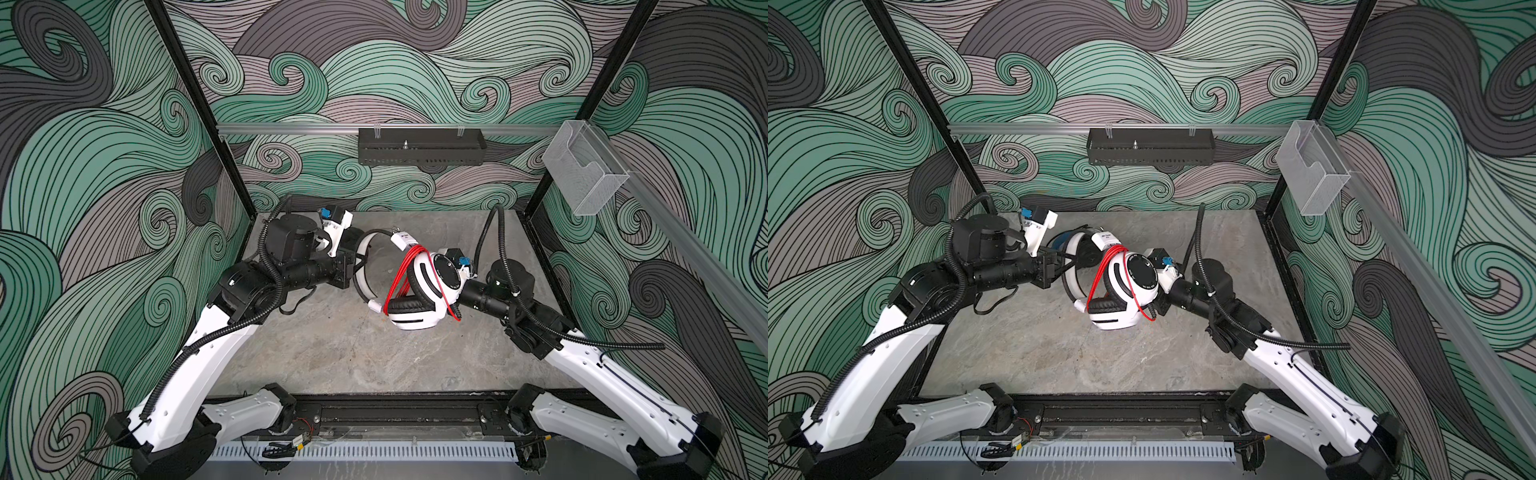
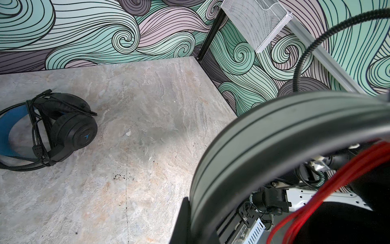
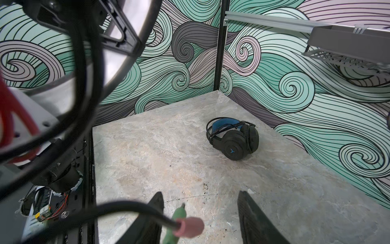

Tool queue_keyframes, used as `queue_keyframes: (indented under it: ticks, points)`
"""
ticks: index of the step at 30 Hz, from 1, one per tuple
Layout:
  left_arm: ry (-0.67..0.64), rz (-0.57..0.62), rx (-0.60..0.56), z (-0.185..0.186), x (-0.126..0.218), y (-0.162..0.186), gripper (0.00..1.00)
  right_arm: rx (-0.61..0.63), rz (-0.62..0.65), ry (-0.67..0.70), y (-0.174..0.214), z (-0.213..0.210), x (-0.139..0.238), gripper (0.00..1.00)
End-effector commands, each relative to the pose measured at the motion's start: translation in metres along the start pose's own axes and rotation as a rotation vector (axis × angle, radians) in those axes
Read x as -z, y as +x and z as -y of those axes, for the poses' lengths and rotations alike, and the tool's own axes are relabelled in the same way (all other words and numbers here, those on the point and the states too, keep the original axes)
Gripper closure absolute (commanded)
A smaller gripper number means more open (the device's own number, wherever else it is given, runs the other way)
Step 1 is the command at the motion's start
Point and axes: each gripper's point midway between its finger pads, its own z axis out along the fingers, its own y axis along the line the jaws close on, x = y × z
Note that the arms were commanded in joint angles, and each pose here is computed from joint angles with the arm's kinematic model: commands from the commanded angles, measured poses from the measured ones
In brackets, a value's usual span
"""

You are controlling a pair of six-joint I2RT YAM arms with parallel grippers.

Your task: Wrap the headphones

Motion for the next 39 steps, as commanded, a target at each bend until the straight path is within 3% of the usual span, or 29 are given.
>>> queue_keyframes:
  ticks: [1, 11, 17, 28, 39]
  points:
    - [0.087, 0.096, 0.027, 0.019, 0.015, -0.024, 1.0, 0.018, 0.097, 0.036, -0.03, 0.007, 0.008, 0.41]
    - [0.093, 0.092, 0.042, 0.018, 0.014, -0.025, 1.0, 0.011, 0.114, 0.014, -0.033, 0.006, 0.002, 0.5]
    - [0.093, 0.095, 0.057, 0.017, 0.013, -0.024, 1.0, 0.004, 0.138, -0.012, -0.04, 0.004, -0.001, 0.5]
    - [0.089, 0.125, 0.089, 0.014, 0.016, -0.03, 1.0, -0.002, 0.115, 0.001, -0.035, 0.005, 0.002, 0.98]
    - [0.12, 0.245, 0.206, 0.017, 0.024, -0.062, 1.0, -0.02, -0.029, 0.049, 0.006, 0.007, 0.011, 1.0]
